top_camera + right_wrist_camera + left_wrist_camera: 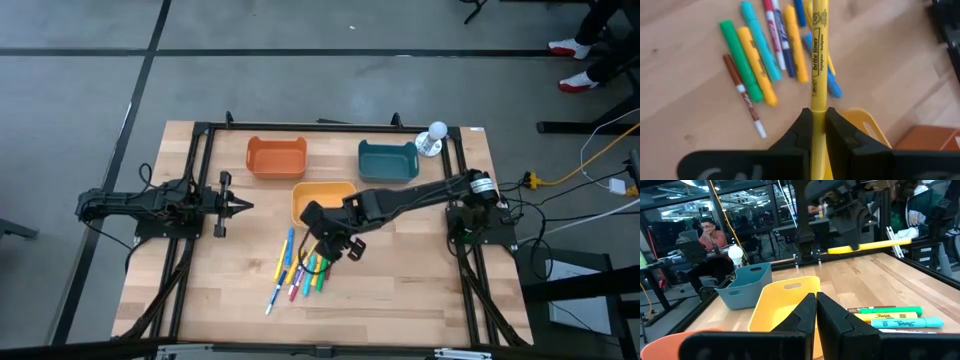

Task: Pick & Place Markers
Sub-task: Put the right yellow small highlighter pen into the yellow bin

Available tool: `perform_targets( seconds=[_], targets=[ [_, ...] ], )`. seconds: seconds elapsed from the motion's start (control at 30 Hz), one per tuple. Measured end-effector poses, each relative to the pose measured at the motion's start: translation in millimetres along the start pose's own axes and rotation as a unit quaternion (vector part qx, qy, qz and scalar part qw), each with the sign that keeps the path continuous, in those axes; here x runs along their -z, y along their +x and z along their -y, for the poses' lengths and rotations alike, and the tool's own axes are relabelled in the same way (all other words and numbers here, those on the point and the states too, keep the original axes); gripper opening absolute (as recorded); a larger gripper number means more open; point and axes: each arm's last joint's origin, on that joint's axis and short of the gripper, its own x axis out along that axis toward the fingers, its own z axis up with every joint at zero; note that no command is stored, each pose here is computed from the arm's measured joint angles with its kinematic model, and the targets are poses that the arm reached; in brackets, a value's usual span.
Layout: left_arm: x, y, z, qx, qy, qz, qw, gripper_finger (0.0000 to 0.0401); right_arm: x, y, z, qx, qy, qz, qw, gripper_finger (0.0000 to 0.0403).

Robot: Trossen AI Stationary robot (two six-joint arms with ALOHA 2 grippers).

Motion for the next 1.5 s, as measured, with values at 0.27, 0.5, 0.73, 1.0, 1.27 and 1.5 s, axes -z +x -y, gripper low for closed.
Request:
perform_targets(
  seconds=[0.27, 0.5, 0.73, 1.0, 1.27, 1.5],
  targets=[
    [0.0, 0.0, 0.0, 0.000, 0.000, 0.000, 1.000, 0.0008, 37.6, 1.3, 30.0, 0.018, 0.063, -0.025, 0.998, 0.0030],
    [0.0, 0.0, 0.0, 0.000, 0.000, 0.000, 1.000, 0.0012, 72.5, 0.1, 50.4, 0.027, 0.129, -0.052, 0.990, 0.0030],
    [0.0, 0.0, 0.0, 0.000, 0.000, 0.000, 1.000, 0.0008, 96.8, -1.9, 58.7, 0.023, 0.224, -0.077, 0.971, 0.0030],
    [0.0, 0.0, 0.0, 0.000, 0.000, 0.000, 1.000, 0.0013, 115.1, -4.1, 62.3, 0.021, 0.342, -0.099, 0.934, 0.0030],
    [0.0, 0.0, 0.0, 0.000, 0.000, 0.000, 1.000, 0.0008, 122.7, -5.3, 62.4, 0.022, 0.427, -0.112, 0.897, 0.0030],
    [0.0, 0.0, 0.0, 0.000, 0.000, 0.000, 1.000, 0.0012, 122.7, -5.3, 62.2, 0.025, 0.456, -0.112, 0.882, 0.0030]
  ],
)
